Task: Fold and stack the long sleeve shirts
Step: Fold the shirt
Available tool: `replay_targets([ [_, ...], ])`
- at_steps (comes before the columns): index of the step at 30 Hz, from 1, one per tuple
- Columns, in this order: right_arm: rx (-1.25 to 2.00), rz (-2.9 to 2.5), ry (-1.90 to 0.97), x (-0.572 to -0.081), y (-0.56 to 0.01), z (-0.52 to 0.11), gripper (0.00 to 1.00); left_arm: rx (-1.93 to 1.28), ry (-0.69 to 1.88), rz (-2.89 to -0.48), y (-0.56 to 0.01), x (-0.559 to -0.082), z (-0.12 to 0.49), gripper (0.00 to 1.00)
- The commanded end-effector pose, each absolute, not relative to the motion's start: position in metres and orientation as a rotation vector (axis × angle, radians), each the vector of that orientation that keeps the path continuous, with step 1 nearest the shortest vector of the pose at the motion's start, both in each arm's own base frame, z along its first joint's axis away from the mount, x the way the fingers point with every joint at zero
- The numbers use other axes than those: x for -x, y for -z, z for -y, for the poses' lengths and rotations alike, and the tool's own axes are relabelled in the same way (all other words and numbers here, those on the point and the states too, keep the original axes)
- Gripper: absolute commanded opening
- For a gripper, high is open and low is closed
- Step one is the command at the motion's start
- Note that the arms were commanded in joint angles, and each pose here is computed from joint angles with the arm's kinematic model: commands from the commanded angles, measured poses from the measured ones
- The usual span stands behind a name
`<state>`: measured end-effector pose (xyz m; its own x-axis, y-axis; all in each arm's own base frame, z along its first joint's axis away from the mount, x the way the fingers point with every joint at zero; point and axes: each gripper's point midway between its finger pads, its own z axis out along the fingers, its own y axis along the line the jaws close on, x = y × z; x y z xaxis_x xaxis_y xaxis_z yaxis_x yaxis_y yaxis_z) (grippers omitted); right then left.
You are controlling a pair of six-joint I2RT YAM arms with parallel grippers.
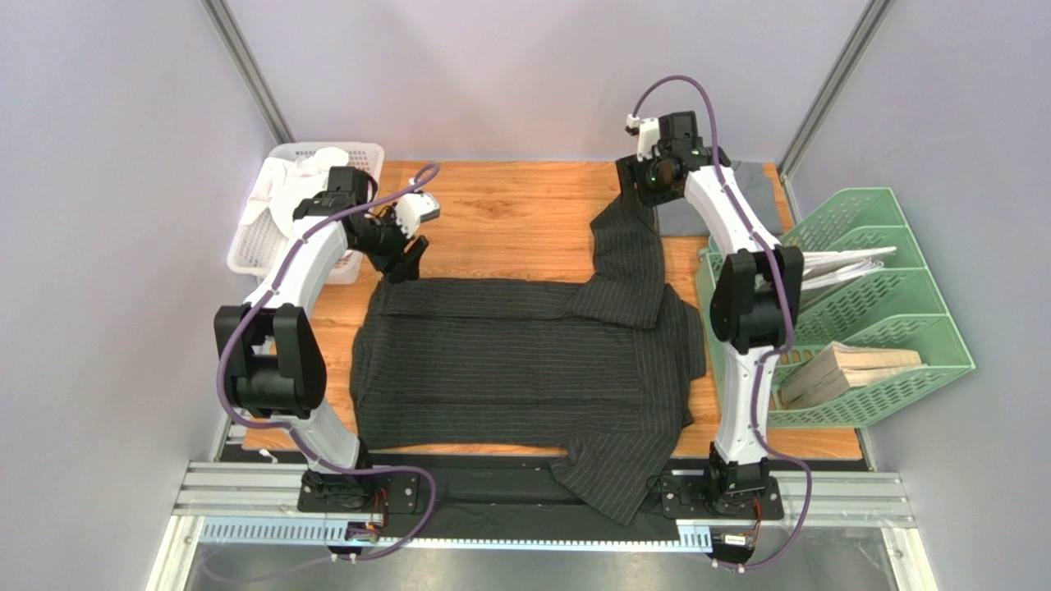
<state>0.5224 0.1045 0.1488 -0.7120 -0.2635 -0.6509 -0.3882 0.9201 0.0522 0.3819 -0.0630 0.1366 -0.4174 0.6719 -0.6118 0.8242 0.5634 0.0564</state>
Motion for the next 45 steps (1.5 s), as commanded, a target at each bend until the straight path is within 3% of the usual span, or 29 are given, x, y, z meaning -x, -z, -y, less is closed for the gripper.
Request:
replay_targets([
  [1, 0.379, -2.287, -0.195, -0.582, -0.157, -0.106, 0.66, -1.11, 0.446, -2.11, -0.173, -0.388, 0.085, 0.8],
  [3, 0.376, -2.291, -0.198, -0.599, -0.132, -0.109, 0.69, -1.097, 0.473, -2.098, -0.179, -0.386, 0.089, 0.81],
  [6, 0.349, -2.268, -0.175, -0.621, -0.115, -0.108, 0.96, -1.075, 0.499, -2.104, -0.181, -0.382, 0.091, 0.82],
  [7, 0.343, -2.264, -0.168, -0.624, -0.112, -0.107, 1.0, -1.064, 0.503, -2.113, -0.18, -0.381, 0.091, 0.83],
  [14, 0.338, -2.295, -0.206, -0.632, -0.07, -0.113, 0.98, -1.022, 0.531, -2.11, -0.19, -0.372, 0.096, 0.86],
  [15, 0.339, -2.306, -0.222, -0.631, -0.063, -0.115, 0.96, -1.017, 0.529, -2.109, -0.192, -0.372, 0.096, 0.86],
  [17, 0.35, -2.312, -0.245, -0.63, -0.058, -0.119, 0.73, -1.011, 0.524, -2.108, -0.196, -0.371, 0.096, 0.86],
  [18, 0.372, -2.312, -0.273, -0.627, -0.058, -0.123, 0.47, -1.009, 0.525, -2.109, -0.197, -0.371, 0.096, 0.86],
  [20, 0.396, -2.306, -0.308, -0.621, -0.072, -0.127, 0.23, -1.001, 0.523, -2.105, -0.204, -0.371, 0.096, 0.86],
  [21, 0.444, -2.298, -0.391, -0.612, -0.08, -0.138, 0.0, -0.997, 0.525, -2.103, -0.207, -0.37, 0.096, 0.86],
  [24, 0.586, -2.174, -0.549, -0.579, -0.157, -0.163, 0.0, -0.979, 0.535, -2.043, -0.231, -0.365, 0.102, 0.89],
  [25, 0.627, -2.189, -0.604, -0.557, -0.156, -0.171, 0.0, -0.984, 0.546, -1.988, -0.247, -0.361, 0.106, 0.9],
  [26, 0.694, -2.081, -0.604, -0.539, -0.207, -0.177, 0.0, -0.976, 0.558, -1.963, -0.256, -0.357, 0.109, 0.9],
  [28, 0.823, -2.068, -0.708, -0.49, -0.209, -0.199, 0.0, -0.972, 0.562, -1.868, -0.284, -0.347, 0.116, 0.99],
  [29, 0.915, -1.997, -0.686, -0.463, -0.237, -0.202, 0.0, -0.961, 0.56, -1.843, -0.292, -0.344, 0.117, 0.99],
  [39, 1.484, -1.917, -0.744, -0.227, -0.183, -0.241, 0.0, -0.966, 0.503, -1.6, -0.325, -0.272, 0.124, 0.99],
  [45, 1.671, -1.775, -0.708, -0.132, -0.145, -0.232, 0.04, -1.051, 0.445, -1.548, -0.295, -0.218, 0.121, 0.99],
])
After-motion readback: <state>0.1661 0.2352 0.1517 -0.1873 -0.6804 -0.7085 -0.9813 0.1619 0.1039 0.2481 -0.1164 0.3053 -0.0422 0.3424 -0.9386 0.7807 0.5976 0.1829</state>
